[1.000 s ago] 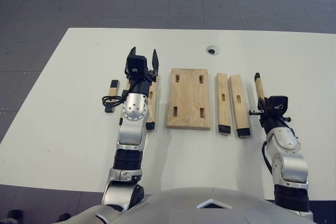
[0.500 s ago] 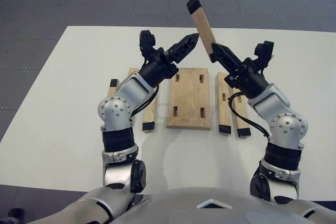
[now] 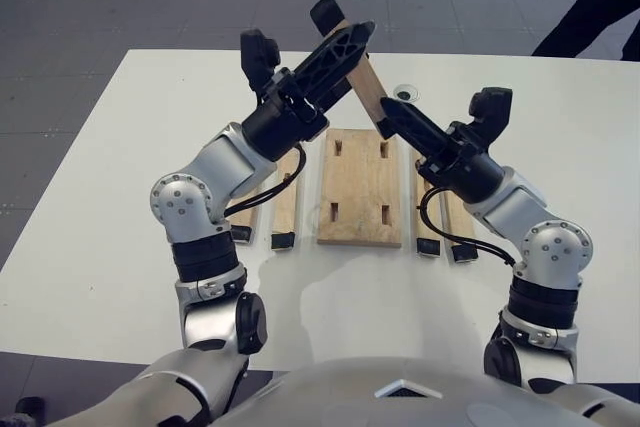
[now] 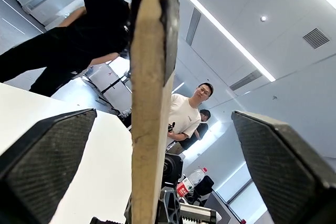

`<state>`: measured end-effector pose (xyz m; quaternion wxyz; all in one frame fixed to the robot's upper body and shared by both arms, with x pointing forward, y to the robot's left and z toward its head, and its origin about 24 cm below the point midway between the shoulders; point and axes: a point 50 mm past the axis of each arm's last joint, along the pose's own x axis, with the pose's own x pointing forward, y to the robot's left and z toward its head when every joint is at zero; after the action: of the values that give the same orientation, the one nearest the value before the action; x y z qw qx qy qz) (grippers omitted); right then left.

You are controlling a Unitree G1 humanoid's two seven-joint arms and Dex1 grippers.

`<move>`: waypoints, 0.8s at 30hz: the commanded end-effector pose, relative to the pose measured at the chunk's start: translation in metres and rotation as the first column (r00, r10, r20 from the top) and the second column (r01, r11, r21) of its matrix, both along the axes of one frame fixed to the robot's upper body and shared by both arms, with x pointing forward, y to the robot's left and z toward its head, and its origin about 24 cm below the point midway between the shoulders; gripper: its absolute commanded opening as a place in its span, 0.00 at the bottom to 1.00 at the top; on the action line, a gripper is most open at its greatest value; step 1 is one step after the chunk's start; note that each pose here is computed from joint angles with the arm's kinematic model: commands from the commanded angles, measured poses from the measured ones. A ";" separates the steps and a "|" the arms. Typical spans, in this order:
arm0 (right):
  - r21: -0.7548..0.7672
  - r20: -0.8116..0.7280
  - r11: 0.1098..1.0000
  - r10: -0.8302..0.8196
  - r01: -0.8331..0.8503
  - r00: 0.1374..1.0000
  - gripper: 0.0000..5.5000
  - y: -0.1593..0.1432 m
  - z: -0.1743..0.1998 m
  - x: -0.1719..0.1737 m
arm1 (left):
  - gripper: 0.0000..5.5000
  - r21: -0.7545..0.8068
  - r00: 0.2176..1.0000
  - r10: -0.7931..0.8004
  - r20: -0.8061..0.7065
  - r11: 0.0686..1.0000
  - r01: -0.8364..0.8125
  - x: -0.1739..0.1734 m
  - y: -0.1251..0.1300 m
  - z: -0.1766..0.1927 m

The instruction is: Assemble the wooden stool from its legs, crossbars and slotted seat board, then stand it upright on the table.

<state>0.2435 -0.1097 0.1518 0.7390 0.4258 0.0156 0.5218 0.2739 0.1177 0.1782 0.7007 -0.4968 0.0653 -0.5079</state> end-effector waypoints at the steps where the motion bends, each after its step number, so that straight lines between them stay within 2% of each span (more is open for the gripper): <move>1: -0.014 -0.012 0.999 0.051 -0.051 0.999 0.07 -0.001 -0.002 -0.006 | 0.76 0.017 0.998 -0.058 0.026 0.998 0.057 -0.004 0.000 0.004; 17: -0.043 -0.076 0.997 0.066 -0.069 0.995 0.07 -0.003 -0.018 -0.016 | 0.30 0.011 0.990 -0.085 0.112 0.996 0.084 -0.016 0.007 0.003; 24: -0.057 -0.014 0.998 -0.041 0.040 0.999 0.07 -0.007 -0.010 -0.018 | 0.10 0.049 0.994 -0.026 0.106 0.999 0.021 -0.011 0.014 -0.004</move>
<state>0.2222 -0.1085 0.1416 0.7270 0.4183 0.0445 0.5426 0.2633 0.1288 0.1733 0.7033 -0.4600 0.0531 -0.5395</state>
